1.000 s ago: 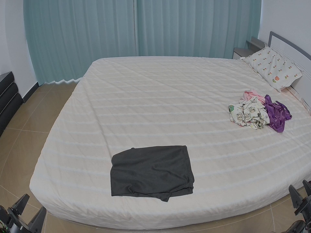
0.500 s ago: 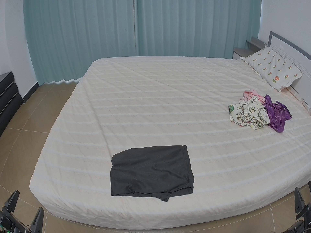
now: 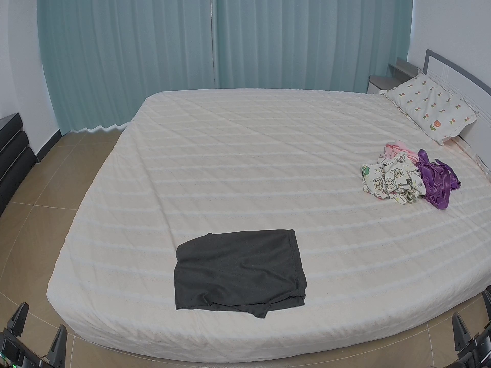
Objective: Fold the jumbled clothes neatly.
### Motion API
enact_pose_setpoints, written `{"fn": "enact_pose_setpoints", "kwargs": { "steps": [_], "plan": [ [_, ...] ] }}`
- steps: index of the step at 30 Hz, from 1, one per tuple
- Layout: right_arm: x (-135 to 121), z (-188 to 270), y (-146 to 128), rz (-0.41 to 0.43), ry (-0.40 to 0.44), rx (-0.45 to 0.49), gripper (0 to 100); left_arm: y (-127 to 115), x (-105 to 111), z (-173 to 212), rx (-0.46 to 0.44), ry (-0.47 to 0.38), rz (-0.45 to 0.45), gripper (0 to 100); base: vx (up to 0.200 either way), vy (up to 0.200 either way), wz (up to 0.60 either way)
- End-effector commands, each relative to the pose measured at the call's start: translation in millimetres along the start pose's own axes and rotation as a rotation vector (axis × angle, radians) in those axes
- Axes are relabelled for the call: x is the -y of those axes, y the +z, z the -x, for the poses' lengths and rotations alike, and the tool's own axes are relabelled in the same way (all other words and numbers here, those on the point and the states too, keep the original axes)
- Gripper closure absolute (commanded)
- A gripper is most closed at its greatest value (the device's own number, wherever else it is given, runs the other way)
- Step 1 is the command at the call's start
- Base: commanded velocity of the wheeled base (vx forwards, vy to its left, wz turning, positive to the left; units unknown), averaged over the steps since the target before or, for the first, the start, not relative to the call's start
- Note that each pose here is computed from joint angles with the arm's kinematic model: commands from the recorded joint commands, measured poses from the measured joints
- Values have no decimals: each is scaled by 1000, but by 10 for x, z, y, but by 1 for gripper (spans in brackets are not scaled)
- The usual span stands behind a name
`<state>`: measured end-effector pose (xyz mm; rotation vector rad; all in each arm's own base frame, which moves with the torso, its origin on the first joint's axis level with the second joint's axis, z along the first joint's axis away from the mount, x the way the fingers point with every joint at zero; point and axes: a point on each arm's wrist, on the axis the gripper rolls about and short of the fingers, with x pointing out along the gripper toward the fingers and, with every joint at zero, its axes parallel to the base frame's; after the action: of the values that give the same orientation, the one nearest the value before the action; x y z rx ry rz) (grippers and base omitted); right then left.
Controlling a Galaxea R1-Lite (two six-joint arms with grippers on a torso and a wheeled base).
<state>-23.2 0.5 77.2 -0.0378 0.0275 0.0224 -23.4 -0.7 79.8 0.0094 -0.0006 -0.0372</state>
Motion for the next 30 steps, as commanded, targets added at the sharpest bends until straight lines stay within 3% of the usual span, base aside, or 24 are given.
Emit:
{"fn": "enact_pose_setpoints", "kwargs": {
  "steps": [1,30],
  "plan": [
    [-1,3,-15,2,2,5,0,-37,0,-2,-2,-3,-1,0,0,0,0],
    [2,-5,-15,-42,-1,28,0,-43,0,-4,-5,2,13,0,0,0,0]
  ]
}}
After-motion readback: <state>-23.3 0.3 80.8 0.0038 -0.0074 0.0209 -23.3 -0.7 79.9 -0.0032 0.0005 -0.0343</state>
